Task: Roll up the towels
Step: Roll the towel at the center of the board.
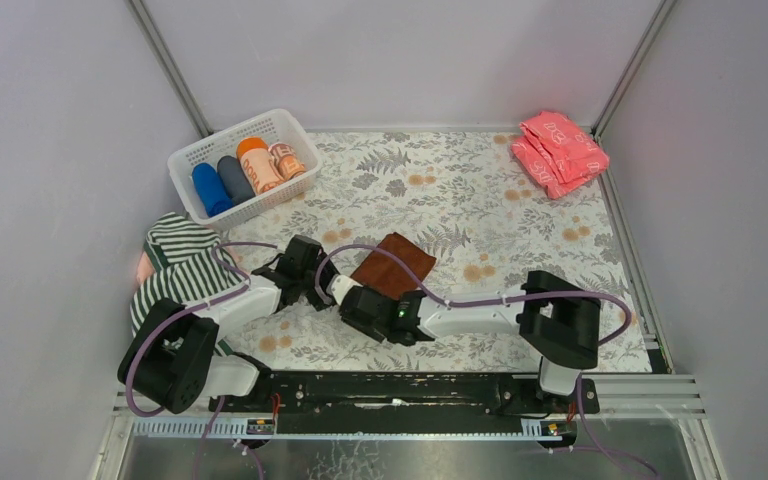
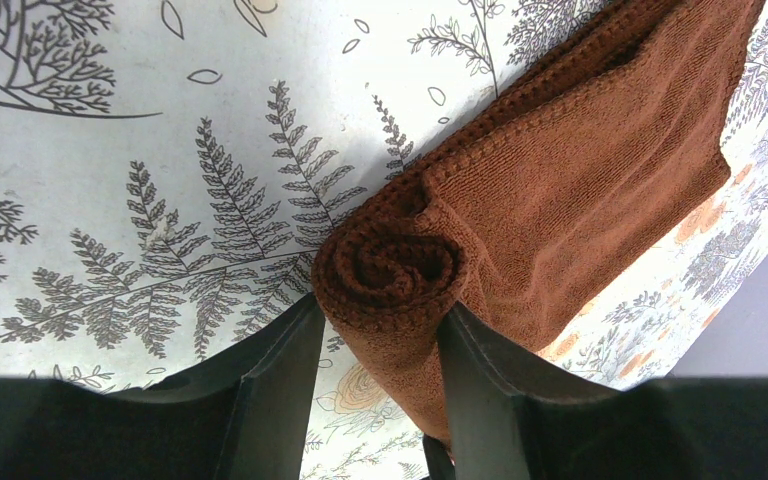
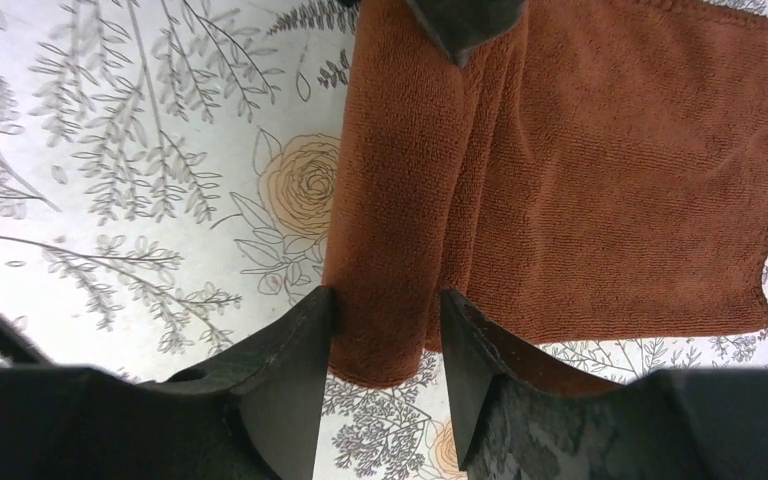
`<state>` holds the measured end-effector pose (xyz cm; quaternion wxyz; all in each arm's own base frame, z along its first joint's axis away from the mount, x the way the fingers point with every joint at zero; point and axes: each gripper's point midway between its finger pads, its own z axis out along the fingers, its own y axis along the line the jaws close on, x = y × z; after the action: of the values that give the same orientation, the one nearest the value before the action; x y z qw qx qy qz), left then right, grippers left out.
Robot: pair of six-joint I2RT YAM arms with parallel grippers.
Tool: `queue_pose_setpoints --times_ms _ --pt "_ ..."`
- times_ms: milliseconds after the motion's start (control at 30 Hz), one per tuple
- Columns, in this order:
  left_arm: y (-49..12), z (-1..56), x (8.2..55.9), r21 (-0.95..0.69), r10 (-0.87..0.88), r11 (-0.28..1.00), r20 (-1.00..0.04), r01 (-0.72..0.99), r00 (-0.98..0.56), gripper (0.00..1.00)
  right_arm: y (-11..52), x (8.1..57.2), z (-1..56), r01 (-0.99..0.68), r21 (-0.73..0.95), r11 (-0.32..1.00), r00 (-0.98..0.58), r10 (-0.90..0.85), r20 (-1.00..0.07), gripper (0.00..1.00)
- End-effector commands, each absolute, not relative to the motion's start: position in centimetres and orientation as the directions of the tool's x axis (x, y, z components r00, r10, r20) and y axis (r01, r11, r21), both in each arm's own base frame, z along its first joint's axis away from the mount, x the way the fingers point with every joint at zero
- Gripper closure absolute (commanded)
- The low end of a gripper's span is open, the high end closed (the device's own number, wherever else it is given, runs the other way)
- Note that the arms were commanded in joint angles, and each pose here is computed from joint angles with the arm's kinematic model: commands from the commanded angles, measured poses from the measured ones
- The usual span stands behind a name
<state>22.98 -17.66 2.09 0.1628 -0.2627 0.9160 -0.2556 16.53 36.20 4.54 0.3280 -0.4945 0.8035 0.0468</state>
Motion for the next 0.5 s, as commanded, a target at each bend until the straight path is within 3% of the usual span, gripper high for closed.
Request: queue_pose_setpoints --times_ms 0,233,367,467 --pt "-16.2 0.3 22.4 -0.480 -0.556 0.771 -0.184 -0.419 -0.811 0.55 37.5 17.1 5.1 -0.816 -0.325 0.478 -0.222 -0.779 -0.587 0.51" --pt "-16.2 0.2 22.4 -0.481 -0.556 0.769 -0.181 -0.420 -0.811 0.55 37.2 16.6 2.6 -0.832 -0.347 0.433 -0.213 -0.826 -0.521 0.55" --pt "-16.1 0.6 22.5 -0.486 -0.556 0.769 -0.191 -0.414 -0.809 0.54 37.3 15.8 2.5 -0.864 -0.276 0.421 -0.222 -0.811 -0.541 0.79" --pt "-16.2 1.4 22.8 -0.500 -0.560 0.766 -0.210 -0.404 -0.801 0.50 38.1 14.7 3.2 -0.906 -0.115 0.408 -0.269 -0.762 -0.589 0.89"
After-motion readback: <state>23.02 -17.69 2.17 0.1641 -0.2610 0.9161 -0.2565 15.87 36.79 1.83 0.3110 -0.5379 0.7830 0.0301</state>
